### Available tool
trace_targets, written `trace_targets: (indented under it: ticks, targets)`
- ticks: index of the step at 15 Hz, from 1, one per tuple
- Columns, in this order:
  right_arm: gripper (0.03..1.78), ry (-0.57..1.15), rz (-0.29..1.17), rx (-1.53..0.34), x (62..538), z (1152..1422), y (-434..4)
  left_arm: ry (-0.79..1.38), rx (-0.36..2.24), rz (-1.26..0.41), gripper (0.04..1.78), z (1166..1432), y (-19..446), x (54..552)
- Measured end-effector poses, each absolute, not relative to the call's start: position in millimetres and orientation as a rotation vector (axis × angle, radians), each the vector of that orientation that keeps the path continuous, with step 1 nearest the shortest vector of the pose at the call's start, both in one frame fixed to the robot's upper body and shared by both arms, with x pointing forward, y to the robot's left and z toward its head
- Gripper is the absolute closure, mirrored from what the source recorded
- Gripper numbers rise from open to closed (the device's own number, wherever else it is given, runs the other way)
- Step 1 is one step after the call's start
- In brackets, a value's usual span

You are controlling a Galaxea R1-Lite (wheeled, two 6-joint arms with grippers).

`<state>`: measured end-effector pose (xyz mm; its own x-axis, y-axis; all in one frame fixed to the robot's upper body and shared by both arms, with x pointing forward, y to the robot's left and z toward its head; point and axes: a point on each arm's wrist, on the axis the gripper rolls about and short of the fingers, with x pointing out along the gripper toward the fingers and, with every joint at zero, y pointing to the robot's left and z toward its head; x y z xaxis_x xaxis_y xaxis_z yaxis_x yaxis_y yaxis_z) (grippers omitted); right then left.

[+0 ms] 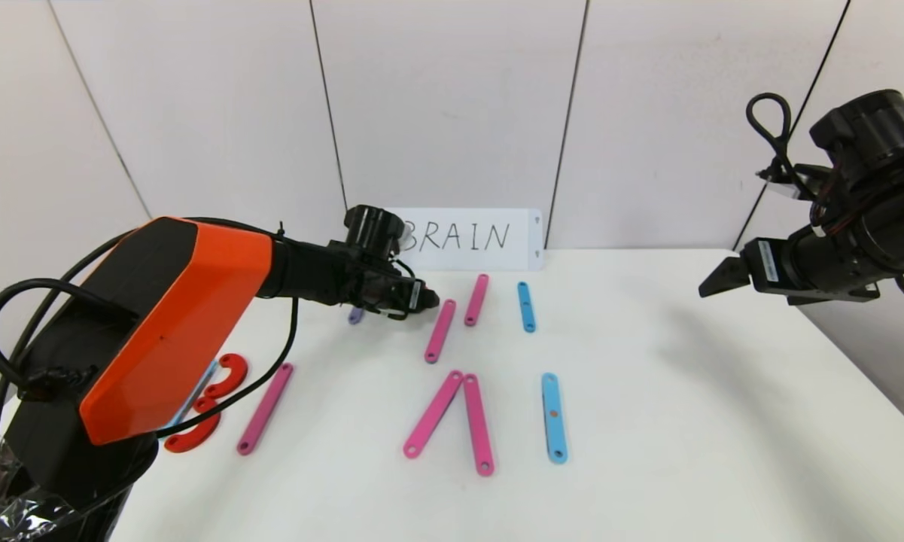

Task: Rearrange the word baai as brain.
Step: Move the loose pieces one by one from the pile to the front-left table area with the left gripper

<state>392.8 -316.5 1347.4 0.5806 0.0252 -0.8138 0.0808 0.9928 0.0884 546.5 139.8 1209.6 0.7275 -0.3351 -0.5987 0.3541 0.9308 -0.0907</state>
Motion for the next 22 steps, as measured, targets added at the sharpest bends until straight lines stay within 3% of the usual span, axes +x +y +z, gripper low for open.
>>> trace_targets:
  ticks: [12,22]
  targets:
    - [0.07,0.937,-0.033,0.12,394,1347,-316,0.672,0.101,-0.358,0.09,1210,133,552]
    - [0.07,0.941,-0.023,0.115,394,1346,-313,0.621,0.092,-0.374,0.09,1235,115,543]
